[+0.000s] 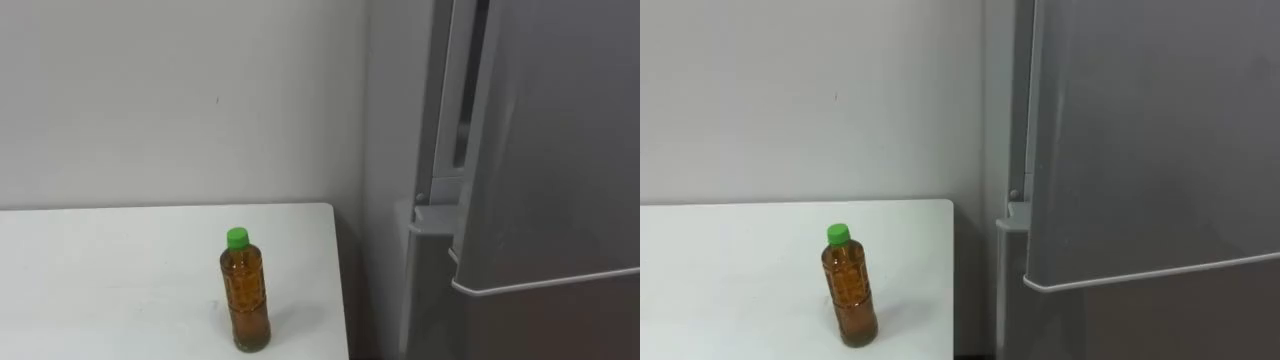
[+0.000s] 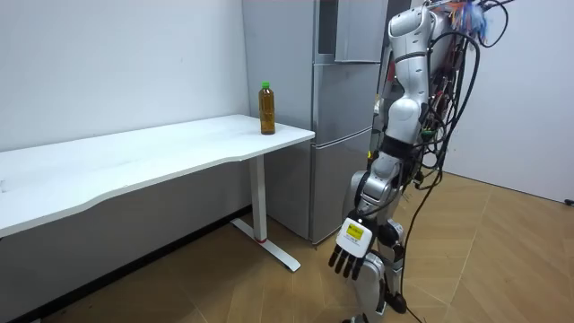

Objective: Put the bottle in the upper fridge

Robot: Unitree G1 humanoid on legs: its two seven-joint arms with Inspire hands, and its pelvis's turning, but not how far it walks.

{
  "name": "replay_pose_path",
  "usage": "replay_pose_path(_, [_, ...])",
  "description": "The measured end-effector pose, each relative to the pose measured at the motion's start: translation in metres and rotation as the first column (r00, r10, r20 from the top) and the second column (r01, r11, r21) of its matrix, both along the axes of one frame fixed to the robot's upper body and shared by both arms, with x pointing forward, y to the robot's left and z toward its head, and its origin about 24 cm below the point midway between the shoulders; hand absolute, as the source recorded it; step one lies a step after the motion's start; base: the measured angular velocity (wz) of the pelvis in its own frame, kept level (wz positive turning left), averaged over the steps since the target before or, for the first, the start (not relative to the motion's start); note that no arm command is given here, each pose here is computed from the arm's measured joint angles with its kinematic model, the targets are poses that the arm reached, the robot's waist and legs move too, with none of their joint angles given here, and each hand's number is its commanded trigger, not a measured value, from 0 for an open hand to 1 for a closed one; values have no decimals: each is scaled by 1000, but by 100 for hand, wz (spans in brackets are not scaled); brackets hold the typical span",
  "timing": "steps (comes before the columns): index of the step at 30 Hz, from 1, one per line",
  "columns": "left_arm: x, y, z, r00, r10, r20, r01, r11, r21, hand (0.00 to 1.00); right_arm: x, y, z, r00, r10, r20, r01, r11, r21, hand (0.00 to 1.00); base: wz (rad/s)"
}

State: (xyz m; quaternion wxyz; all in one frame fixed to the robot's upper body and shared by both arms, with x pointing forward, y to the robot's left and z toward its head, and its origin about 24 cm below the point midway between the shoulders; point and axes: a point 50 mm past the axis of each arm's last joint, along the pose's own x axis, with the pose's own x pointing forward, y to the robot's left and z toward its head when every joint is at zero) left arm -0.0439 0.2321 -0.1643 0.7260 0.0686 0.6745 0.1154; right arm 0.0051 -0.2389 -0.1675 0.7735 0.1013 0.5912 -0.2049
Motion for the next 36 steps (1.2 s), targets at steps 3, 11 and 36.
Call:
replay_pose_path(3, [0, 0, 0, 1000, 0, -6, 0, 1000, 0, 0, -1, 0, 0, 1000, -2, 5, 2, 1000, 18, 0, 0])
replay_pose_path(11, [-3, -1, -2, 999, -8, -45, 8, 1000, -5, 0, -3, 0, 0, 1000, -27, -6, 27, 999, 40, 0, 0])
replay_pose_path(36, [14, 13, 1, 899, 420, 125, -425, 905, 20, 0, -7, -3, 0, 999, -28, -29, 29, 1000, 12, 0, 1])
